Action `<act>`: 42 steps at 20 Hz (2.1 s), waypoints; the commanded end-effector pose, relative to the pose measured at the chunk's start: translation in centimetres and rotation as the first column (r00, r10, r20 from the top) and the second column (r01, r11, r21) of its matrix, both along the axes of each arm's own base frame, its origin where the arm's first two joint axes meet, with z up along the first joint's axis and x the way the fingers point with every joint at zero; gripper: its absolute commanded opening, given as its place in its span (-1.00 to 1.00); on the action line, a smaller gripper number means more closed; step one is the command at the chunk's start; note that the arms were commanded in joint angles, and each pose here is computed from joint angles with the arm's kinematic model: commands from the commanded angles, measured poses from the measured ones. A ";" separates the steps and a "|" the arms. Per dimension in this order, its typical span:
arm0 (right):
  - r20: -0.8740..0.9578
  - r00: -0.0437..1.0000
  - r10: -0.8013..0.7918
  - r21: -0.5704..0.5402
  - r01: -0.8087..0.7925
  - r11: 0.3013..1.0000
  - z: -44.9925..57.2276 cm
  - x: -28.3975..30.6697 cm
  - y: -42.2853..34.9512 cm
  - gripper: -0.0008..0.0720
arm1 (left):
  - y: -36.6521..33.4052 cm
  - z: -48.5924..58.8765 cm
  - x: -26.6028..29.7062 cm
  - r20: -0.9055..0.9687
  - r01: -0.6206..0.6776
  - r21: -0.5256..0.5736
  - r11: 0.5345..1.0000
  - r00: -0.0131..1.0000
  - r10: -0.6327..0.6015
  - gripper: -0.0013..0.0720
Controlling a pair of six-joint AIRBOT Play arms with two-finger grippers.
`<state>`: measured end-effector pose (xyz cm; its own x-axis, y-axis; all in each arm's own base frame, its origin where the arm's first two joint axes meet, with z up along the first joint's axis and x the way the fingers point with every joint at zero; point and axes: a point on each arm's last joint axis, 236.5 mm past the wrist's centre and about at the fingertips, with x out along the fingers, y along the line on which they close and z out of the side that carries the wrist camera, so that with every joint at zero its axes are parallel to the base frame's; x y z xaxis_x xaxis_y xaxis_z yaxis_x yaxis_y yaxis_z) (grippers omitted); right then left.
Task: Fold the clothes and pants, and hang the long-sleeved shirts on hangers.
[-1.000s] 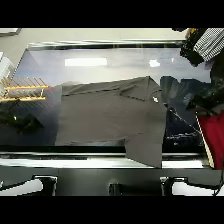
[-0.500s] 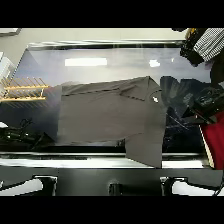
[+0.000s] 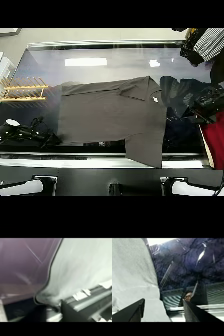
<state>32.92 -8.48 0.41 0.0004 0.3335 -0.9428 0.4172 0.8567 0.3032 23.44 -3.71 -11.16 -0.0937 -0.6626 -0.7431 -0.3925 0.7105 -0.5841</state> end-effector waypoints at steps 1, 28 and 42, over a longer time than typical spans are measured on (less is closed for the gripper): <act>0.003 1.000 -0.003 -0.022 0.003 1.000 -0.4 0.1 -0.5 0.50 | -1.1 0.0 0.1 -0.008 0.014 -0.009 1.000 1.000 -0.014 -0.90; 0.753 0.581 0.308 -0.248 -0.183 0.951 19.9 13.4 8.2 -0.87 | 6.3 36.7 17.6 0.898 -0.322 0.303 0.897 0.413 -0.155 -0.90; 0.823 -0.276 0.496 -0.311 0.513 0.800 59.3 -17.1 8.9 -0.87 | -2.3 75.2 -9.3 0.673 -0.617 -0.032 0.786 -0.595 -0.440 -0.90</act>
<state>20.55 0.56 58.04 0.9652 -0.0006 0.2614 0.0236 0.9961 -0.0848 18.80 -4.61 61.83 0.9000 -0.1532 0.4082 0.1143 0.9864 0.1183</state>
